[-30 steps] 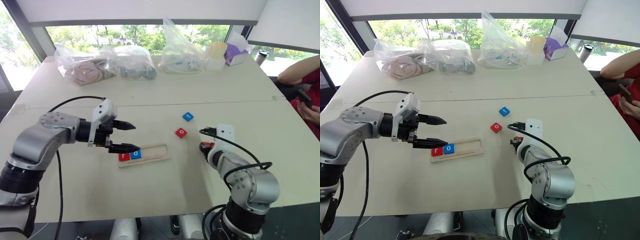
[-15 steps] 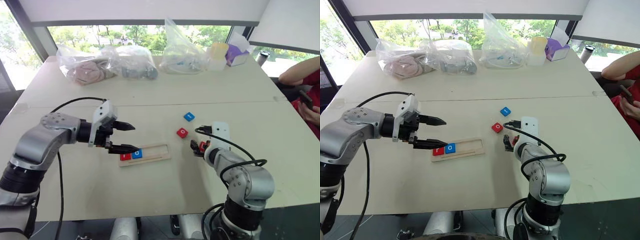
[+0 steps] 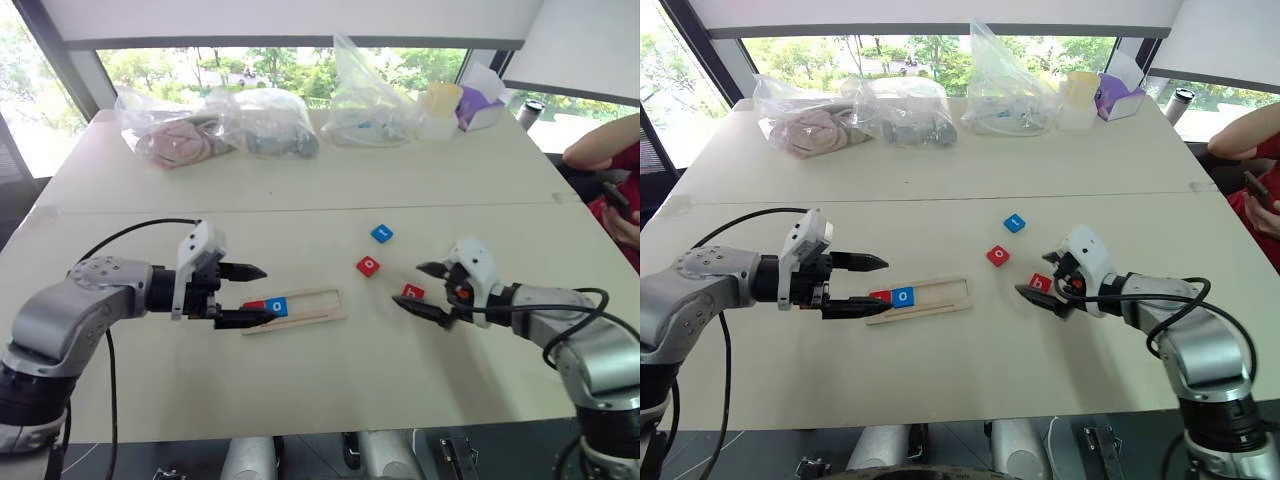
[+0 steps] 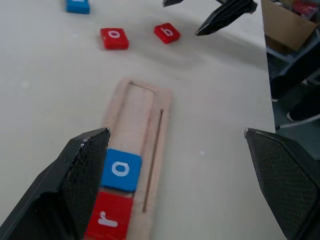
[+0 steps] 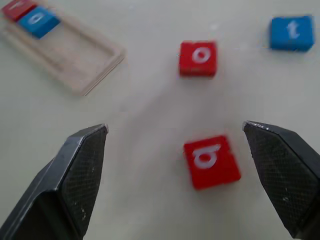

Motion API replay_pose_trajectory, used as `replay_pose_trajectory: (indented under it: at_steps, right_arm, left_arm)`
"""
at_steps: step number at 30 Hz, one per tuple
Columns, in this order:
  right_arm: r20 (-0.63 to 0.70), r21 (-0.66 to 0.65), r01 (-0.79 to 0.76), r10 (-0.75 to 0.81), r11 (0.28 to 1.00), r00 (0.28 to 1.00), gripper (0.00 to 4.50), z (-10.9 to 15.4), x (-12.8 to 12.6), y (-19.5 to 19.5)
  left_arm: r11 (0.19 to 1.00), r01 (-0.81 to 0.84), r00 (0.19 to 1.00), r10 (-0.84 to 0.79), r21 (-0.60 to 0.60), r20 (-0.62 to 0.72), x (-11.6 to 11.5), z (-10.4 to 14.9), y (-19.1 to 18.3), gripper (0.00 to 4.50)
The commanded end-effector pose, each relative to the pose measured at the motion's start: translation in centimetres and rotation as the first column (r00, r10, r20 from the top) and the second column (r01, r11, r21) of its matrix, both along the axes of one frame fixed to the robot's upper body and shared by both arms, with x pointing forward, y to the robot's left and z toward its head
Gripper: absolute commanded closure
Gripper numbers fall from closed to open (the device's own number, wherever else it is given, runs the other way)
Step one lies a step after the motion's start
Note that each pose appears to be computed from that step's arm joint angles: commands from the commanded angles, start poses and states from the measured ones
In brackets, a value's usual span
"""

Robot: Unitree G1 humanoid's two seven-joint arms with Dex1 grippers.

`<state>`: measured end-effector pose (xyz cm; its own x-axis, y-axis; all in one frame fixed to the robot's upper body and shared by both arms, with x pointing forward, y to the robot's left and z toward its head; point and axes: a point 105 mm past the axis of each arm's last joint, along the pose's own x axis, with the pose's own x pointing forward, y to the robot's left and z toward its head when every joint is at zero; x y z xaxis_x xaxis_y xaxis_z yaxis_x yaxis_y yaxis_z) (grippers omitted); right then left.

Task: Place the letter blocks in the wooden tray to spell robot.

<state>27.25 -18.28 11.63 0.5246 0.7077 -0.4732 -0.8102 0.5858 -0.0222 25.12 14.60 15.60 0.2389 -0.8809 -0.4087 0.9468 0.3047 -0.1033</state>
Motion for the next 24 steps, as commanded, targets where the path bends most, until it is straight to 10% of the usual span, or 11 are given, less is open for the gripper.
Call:
replay_pose_trajectory:
  at_steps: [1, 12, 20, 24]
  right_arm:
    - [0.069, -0.069, -0.069, 0.073, 0.995, 0.995, 0.06, 0.0, 1.0, -1.0]
    - [0.086, -0.086, -0.064, 0.071, 0.994, 0.994, 0.06, -2.4, 2.9, -2.3]
    - [0.104, -0.049, -0.069, 0.074, 0.996, 0.992, 3.34, -2.0, 3.2, -1.9]
    - [0.168, -0.016, -0.125, 0.126, 0.992, 0.978, 3.35, 0.7, 3.8, 0.3]
  left_arm:
    - [1.000, 0.000, 0.999, 0.000, 0.012, 0.038, -0.4, 1.0, 0.3, 0.00]
    - [0.997, -0.062, 0.997, 0.059, 0.052, 0.053, -0.5, 0.7, 1.3, 0.00]
    - [0.995, -0.074, 0.996, 0.070, 0.064, 0.057, -0.3, 0.7, 1.5, 0.00]
    - [0.989, -0.111, 0.992, 0.105, 0.097, 0.064, 0.1, 0.7, 2.9, 0.00]
